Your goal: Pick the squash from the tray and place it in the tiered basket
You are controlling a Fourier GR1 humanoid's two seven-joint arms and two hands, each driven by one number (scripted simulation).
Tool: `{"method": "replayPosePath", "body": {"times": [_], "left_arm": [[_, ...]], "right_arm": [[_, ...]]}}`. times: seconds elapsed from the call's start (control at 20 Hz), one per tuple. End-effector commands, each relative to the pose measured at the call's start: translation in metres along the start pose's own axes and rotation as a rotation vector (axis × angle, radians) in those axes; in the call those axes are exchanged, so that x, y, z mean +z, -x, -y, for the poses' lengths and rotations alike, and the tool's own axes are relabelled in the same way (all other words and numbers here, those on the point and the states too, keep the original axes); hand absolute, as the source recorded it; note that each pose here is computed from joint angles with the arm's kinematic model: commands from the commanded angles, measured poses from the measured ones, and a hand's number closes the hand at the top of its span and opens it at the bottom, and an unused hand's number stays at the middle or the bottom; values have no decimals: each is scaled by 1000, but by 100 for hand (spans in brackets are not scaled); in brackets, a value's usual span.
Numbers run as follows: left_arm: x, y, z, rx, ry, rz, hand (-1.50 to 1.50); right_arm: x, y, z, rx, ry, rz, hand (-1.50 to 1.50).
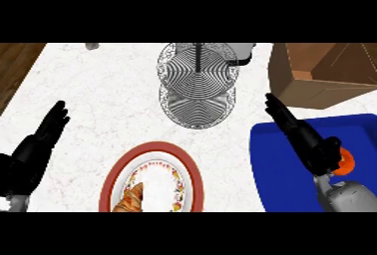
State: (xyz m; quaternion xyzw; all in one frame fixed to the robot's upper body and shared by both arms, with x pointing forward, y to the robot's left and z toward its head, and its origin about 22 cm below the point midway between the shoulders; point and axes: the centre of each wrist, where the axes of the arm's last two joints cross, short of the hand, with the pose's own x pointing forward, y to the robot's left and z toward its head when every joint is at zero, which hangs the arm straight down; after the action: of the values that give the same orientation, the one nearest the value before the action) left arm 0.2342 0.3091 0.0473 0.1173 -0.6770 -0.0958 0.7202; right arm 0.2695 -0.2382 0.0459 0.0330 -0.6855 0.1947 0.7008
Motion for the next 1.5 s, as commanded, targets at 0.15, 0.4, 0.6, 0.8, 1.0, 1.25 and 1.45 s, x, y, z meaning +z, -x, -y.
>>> {"method": "replayPosePath", "body": {"times": [0.15,0.4,0.6,0.8,1.0,1.25,1.45], "left_arm": [[22,41,8,49,-129,-171,0],[39,66,17,106,-194,-283,0],[48,78,45,140,-186,-291,0],[33,77,63,132,-132,-241,0],[35,72,85,132,-101,-235,0],[23,68,88,125,-92,-212,0],[29,78,92,96,-86,-198,0]], "right_arm": [[32,-17,105,207,614,116,150],[86,14,173,72,1334,-90,-150],[120,25,164,54,1613,26,-150],[166,17,112,81,1545,47,-150],[173,11,98,86,1301,-277,-150],[179,-11,96,243,1110,-523,-150],[185,-28,95,392,1030,-730,-150]]}}
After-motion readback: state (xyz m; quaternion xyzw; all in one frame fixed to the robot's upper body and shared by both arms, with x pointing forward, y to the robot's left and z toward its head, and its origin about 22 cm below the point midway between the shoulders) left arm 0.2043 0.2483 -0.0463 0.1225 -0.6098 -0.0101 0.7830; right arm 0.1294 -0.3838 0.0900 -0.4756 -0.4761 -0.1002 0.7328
